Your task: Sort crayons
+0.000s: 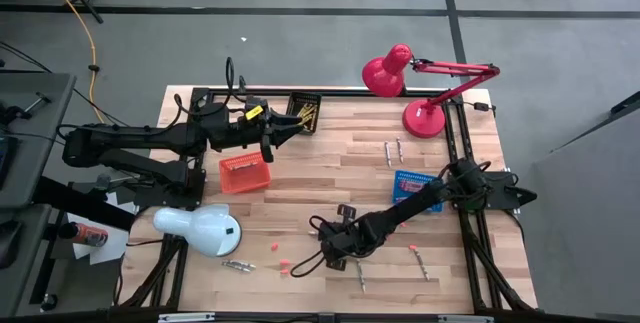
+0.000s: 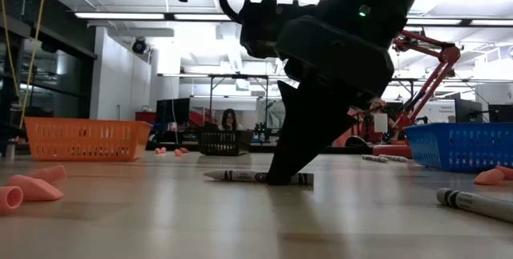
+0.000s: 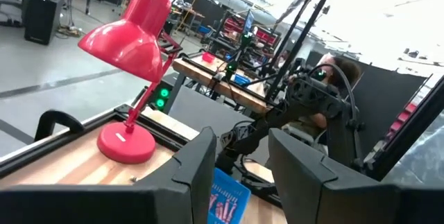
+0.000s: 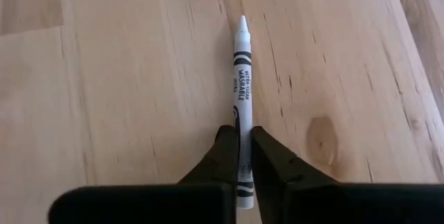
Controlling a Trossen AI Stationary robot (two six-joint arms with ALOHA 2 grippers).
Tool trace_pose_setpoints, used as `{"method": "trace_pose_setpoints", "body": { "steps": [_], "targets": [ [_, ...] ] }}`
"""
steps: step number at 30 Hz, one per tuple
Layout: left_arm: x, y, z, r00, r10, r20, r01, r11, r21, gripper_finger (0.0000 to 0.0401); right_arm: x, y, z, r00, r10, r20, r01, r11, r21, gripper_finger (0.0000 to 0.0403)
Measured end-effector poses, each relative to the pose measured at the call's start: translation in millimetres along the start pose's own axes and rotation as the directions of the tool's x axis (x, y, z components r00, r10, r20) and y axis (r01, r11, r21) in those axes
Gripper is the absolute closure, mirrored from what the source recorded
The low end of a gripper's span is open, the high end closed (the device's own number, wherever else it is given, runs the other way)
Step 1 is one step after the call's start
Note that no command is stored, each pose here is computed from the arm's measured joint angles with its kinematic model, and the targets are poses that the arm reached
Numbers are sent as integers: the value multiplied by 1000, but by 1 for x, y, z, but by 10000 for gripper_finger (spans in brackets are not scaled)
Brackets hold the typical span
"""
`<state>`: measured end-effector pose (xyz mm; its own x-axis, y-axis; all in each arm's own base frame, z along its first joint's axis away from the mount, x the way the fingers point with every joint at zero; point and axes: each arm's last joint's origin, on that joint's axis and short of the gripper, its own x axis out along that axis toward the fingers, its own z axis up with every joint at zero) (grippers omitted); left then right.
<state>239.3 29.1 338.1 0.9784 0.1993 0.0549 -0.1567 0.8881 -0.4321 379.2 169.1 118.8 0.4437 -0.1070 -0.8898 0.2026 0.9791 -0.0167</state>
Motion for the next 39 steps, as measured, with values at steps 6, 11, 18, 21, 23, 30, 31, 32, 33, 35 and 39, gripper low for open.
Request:
{"method": "trace_pose_setpoints", "body": {
  "steps": [6,11,18,21,23,30,31,32,33,35,39],
  "targets": [
    [0,0,0,1000,0,0,0,1000,-1,280,-4,-1,0,1000,6,-6,-6,1000,-18,397],
    [0,0,0,1000,1,2,-1,1000,1,280,-22,-7,-1,999,-10,-43,7,996,-85,399],
    [0,3,2,1000,13,9,-14,997,77,280,-56,-33,-9,992,-103,-70,93,986,-139,401],
    [0,4,2,1000,16,11,-18,993,120,280,-68,-54,-26,993,-95,-69,90,994,-64,402],
    [0,5,3,1000,19,14,-20,987,157,280,-77,-70,-42,995,-79,-63,80,997,13,402],
    [1,9,4,1000,5,-3,-4,931,364,280,-105,-120,-75,970,98,223,-166,936,310,402],
    [1,10,3,1000,5,-12,0,921,389,280,-108,-125,-74,950,111,291,-210,918,337,402],
    [1,11,3,1000,5,-20,3,915,403,280,-111,-129,-73,925,122,361,-256,901,350,402],
    [1,11,2,1000,4,-30,9,912,409,280,-113,-134,-70,896,122,426,-291,888,356,402],
    [0,12,0,998,5,-59,20,914,406,280,-117,-141,-61,840,112,532,-331,881,338,402],
    [2,16,-11,996,8,-94,23,945,325,283,-125,-159,-36,737,70,672,-321,911,258,402]
  ]
}}
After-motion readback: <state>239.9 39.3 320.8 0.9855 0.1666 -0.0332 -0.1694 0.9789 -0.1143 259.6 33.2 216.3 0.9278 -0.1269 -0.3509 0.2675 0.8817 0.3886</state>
